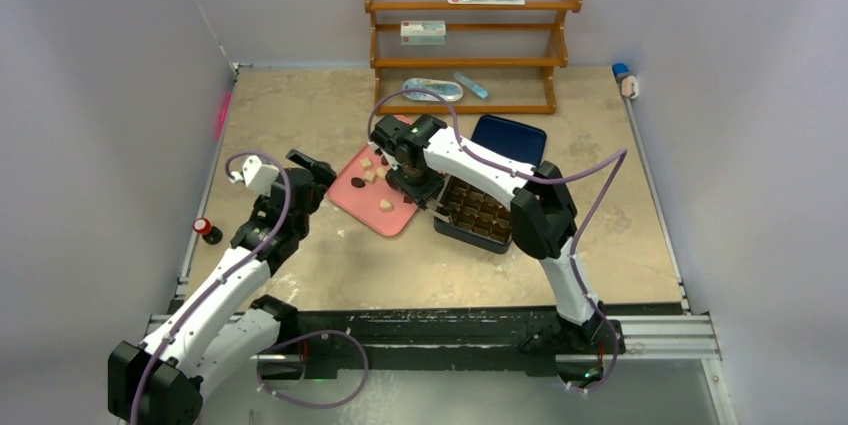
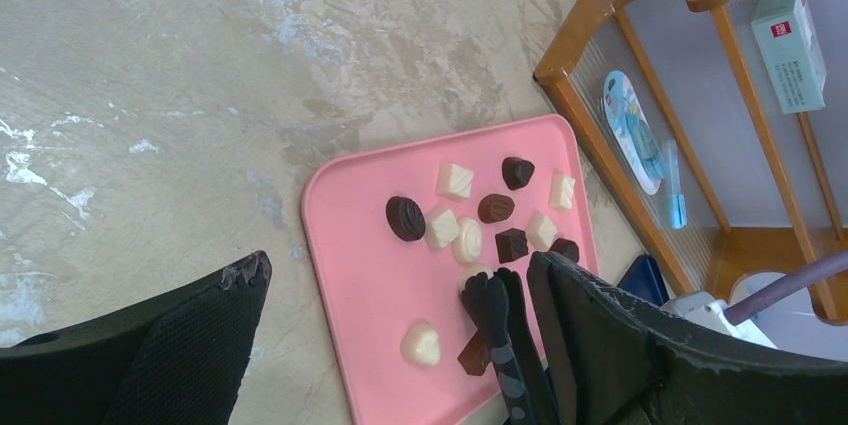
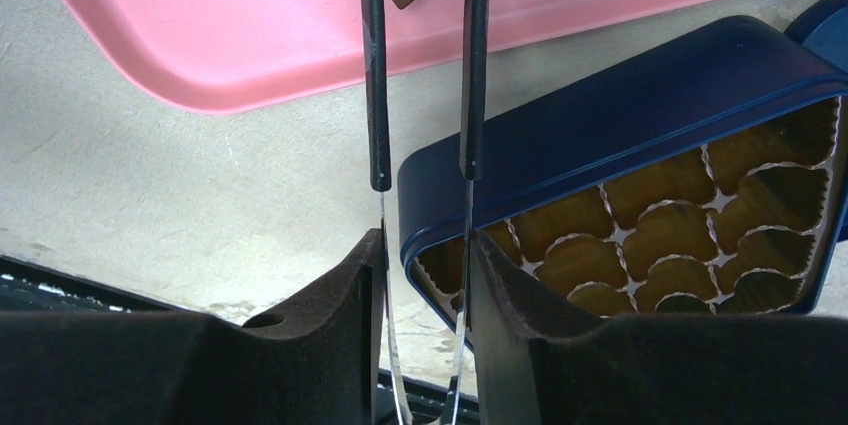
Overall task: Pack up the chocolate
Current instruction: Pick up the fake chocolate from the plate.
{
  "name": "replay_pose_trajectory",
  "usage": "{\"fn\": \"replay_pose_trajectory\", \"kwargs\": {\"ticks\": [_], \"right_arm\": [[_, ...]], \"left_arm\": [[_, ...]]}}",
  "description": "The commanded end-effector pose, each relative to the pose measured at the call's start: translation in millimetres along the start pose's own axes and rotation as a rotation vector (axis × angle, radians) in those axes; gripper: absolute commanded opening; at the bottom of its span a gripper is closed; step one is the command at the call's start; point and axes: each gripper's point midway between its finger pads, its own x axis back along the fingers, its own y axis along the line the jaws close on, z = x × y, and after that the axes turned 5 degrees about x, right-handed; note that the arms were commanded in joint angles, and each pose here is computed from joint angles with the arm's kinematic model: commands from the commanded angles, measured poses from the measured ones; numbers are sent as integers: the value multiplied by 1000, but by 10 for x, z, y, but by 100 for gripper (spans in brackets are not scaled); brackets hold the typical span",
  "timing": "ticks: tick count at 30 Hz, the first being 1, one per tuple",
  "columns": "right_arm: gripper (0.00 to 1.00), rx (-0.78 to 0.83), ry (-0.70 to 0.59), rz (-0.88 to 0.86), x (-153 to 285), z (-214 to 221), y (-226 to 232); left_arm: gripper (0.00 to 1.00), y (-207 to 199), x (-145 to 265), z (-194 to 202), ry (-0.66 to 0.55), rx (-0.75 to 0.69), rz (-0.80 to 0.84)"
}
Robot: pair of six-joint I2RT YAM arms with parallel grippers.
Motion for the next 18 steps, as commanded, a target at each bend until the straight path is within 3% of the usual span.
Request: {"fn": "replay_pose_trajectory", "kwargs": {"ticks": [1,5,8,18], "right_arm": [[25,13,1,10,-4,-15,-23],[16,14,7,9,-19,-11,-23],[1,14,12,15,-17,-2,-35],[0,1,-66,68,152,-92,-147]], "left_arm": [[100,-29,-15,-19,-9,13,17],[100,-16,-20,-7,-6,14,15],[100,-12,-18,-6,-5,15,14],[100,-6,0,-20,-7,16,14]]}}
